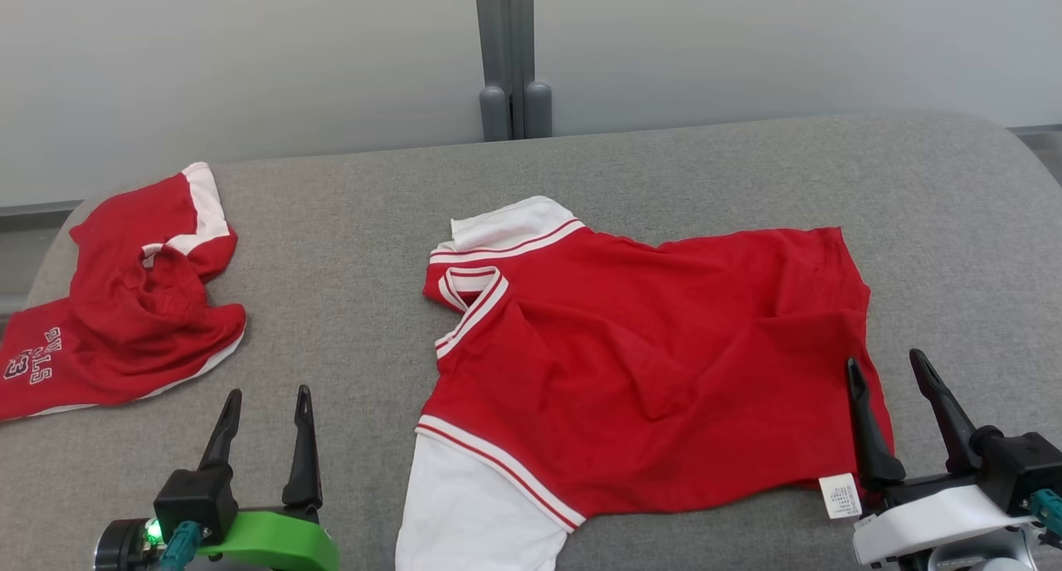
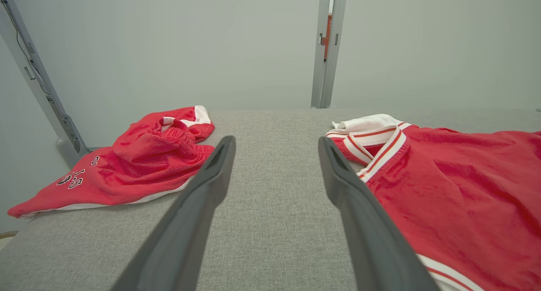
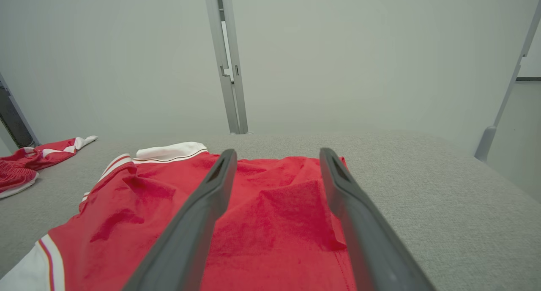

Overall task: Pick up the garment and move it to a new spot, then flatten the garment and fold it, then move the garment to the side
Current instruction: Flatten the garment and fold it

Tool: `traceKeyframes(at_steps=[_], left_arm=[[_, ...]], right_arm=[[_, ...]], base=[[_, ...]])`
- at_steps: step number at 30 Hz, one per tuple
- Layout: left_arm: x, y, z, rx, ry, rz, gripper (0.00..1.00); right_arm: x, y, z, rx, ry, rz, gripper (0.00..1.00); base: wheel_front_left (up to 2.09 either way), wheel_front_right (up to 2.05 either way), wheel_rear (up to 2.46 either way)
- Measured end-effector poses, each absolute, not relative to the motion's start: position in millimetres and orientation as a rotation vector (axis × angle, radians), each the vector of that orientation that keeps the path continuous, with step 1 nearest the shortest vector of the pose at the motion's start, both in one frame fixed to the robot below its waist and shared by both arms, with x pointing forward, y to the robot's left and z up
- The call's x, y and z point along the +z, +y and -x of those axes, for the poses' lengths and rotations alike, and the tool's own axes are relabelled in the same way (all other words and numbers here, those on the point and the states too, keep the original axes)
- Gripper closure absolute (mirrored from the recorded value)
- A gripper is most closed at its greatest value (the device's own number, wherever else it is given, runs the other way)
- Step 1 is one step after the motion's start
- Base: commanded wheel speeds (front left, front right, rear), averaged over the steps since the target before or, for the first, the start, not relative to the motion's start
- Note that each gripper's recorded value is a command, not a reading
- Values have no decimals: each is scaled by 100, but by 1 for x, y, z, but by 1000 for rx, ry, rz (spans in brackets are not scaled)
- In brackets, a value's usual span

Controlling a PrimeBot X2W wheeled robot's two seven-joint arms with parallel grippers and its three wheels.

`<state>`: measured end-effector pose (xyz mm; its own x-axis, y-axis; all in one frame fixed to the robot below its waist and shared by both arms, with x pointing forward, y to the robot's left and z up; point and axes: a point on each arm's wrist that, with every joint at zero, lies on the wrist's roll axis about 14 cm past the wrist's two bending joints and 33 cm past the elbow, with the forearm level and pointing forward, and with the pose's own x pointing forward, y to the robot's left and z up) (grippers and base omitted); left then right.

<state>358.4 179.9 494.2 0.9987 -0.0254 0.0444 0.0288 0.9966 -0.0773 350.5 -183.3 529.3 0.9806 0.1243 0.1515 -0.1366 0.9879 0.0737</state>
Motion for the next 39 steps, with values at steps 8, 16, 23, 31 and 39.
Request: traceKeyframes(at_steps=[8, 16, 23, 31, 39], left_arm=[[494, 179, -359, -28, -42, 78, 0], [495, 179, -358, -30, -46, 76, 0], [483, 170, -357, -59, -7, 80, 0], [442, 139, -344, -147, 130, 103, 0], [399, 114, -325, -217, 283, 125, 0]], right_arm=[[528, -184, -350, 130, -142, -85, 0], [527, -184, -350, 127, -140, -87, 0], [516, -196, -349, 92, -108, -90, 0], [478, -224, -344, 13, 15, -76, 0], [433, -240, -336, -36, 163, -71, 0]], base=[[0, 0, 0], [0, 0, 0], [0, 0, 0], [0, 0, 0], [0, 0, 0]])
